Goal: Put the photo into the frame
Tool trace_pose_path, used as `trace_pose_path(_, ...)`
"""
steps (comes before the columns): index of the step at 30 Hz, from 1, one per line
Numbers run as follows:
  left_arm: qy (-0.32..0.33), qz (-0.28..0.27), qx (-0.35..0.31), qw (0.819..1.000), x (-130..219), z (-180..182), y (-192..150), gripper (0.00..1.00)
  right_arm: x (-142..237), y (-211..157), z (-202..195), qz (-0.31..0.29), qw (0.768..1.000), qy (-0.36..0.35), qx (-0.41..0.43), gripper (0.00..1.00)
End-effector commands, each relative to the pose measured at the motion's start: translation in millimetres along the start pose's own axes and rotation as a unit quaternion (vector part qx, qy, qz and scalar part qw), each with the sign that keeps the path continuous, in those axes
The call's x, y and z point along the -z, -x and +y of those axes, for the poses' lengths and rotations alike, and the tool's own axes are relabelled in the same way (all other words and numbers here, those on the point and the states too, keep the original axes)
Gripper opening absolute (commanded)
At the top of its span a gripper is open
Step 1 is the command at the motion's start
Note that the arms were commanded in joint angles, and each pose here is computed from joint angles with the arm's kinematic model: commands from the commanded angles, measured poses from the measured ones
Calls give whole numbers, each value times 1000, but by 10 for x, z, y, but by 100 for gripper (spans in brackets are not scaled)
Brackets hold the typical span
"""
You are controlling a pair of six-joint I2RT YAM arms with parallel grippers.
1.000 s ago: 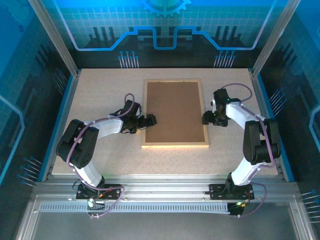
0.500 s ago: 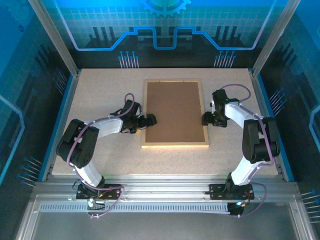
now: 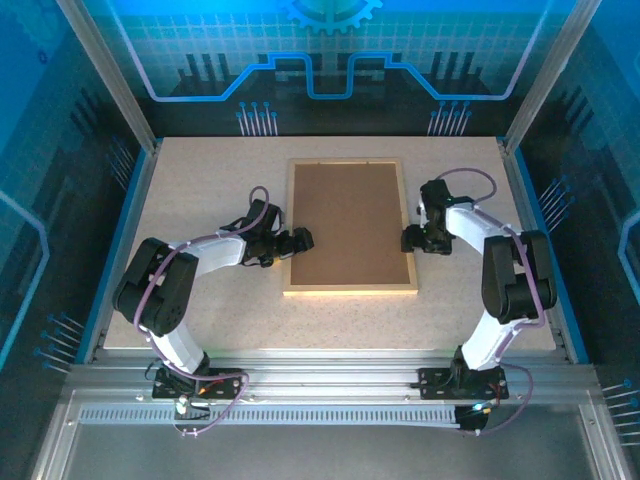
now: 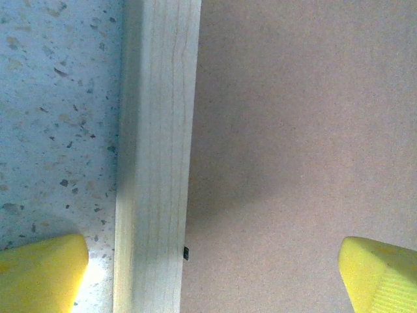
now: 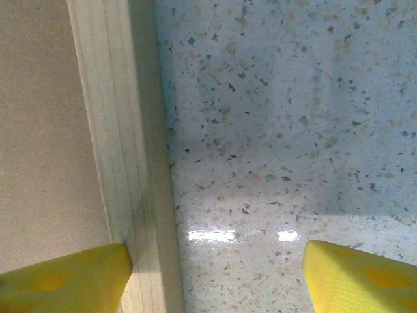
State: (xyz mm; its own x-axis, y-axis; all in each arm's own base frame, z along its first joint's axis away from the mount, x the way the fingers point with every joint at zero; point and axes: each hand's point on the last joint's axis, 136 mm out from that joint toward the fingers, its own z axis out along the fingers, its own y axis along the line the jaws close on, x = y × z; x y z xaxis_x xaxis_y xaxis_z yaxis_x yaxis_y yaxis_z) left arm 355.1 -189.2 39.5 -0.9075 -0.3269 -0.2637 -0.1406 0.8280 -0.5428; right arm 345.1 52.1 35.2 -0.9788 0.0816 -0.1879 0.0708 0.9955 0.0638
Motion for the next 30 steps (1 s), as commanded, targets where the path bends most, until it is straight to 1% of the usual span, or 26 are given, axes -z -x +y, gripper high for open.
trace_pose_path(1,-20,27,8,999,-71,-69,-90,99,-153,-154,70,43,999,-17,26,73)
trace_pose_path(8,-24,27,10,999,-71,-69,-110,99,-314,-275,179,85,993,-55,64,73)
trace_pose_path(12,-27,27,13,999,-76,-76,-118,99,-299,-304,218,86,989,-85,80,73)
trace_pose_path(15,-30,29,12,999,-98,-97,-129,99,-314,-338,293,102,986,-92,93,74)
trace_pose_path(19,-39,30,13,999,-123,-134,-131,99,-327,-308,391,102,980,-121,122,74)
trace_pose_path(23,-44,29,12,999,-123,-158,-140,99,-369,-314,521,106,982,-104,121,73)
trace_pose_path(26,-44,29,12,999,-116,-153,-149,99,-388,-323,634,107,985,-72,112,73)
trace_pose_path(30,-44,29,11,999,-106,-152,-156,99,-386,-324,649,108,985,-71,111,73)
